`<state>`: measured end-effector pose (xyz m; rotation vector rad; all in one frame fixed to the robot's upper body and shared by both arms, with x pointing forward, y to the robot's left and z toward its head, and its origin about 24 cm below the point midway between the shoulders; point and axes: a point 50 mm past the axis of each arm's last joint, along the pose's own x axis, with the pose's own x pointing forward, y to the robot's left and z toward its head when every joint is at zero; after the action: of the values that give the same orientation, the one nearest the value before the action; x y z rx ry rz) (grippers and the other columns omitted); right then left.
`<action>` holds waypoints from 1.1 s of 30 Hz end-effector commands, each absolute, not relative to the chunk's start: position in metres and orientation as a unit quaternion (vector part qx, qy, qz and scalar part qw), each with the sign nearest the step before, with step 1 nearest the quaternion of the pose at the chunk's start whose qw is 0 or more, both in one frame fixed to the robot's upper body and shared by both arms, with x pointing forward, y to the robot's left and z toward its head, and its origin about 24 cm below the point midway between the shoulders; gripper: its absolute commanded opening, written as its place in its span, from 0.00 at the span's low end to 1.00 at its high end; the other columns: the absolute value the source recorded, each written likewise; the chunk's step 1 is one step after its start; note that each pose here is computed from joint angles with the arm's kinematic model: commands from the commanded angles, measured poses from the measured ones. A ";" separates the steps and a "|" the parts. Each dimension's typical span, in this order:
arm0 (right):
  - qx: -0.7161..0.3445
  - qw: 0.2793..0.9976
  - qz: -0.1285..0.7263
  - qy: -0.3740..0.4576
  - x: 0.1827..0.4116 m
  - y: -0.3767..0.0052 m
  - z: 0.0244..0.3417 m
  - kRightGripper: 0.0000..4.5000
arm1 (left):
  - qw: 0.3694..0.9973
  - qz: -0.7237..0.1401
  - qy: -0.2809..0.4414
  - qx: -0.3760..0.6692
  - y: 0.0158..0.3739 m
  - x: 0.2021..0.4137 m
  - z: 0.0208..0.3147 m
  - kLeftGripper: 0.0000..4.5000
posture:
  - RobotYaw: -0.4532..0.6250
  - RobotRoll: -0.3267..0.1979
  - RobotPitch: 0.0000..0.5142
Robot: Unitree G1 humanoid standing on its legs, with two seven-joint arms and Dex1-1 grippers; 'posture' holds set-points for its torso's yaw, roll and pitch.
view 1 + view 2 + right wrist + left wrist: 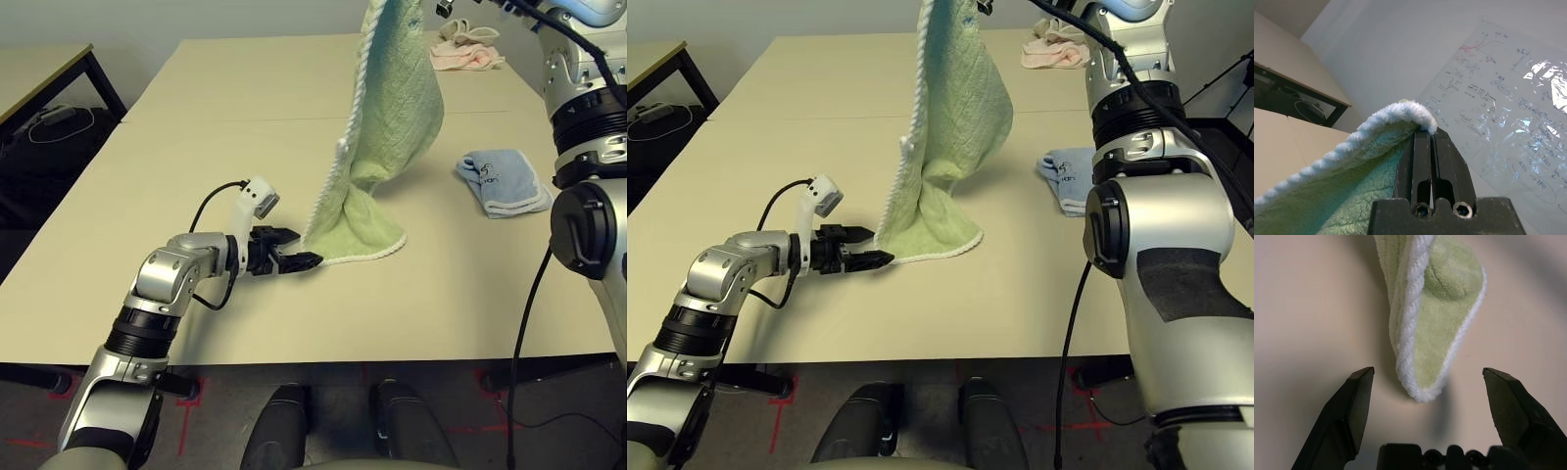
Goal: Fold the towel and set it aside.
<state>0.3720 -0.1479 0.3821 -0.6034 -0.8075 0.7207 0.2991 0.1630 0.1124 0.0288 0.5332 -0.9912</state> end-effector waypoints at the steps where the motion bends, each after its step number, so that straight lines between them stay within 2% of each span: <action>1: -0.287 0.811 0.342 -0.377 0.371 -0.148 0.381 0.00 | 0.846 -0.465 0.261 0.013 0.164 0.298 0.111 0.96 | 0.52 0.62 0.15; 3: -0.287 0.811 0.343 -0.378 0.371 -0.148 0.382 0.00 | 0.846 -0.463 0.264 0.013 0.165 0.298 0.109 0.88 | 0.52 0.62 0.15; 13: -0.287 0.811 0.340 -0.380 0.370 -0.149 0.383 0.00 | 0.843 -0.459 0.281 0.007 0.163 0.296 0.101 0.01 | 0.52 0.62 0.15; 24: -0.289 0.813 0.334 -0.379 0.370 -0.153 0.384 0.00 | 0.836 -0.457 0.303 0.001 0.162 0.295 0.095 0.00 | 0.51 0.62 0.15; 29: -0.292 0.826 0.316 -0.364 0.373 -0.167 0.378 0.00 | 0.848 -0.437 0.296 0.039 0.182 0.302 0.108 0.00 | 0.51 0.62 0.15; 33: -0.294 0.848 0.288 -0.334 0.376 -0.191 0.364 0.00 | 0.868 -0.409 0.271 0.071 0.201 0.310 0.130 0.00 | 0.52 0.62 0.15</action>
<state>0.3732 -0.1783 0.3732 -0.6321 -0.7486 0.6446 0.3068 0.1921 0.1227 0.1252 0.5861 -0.8825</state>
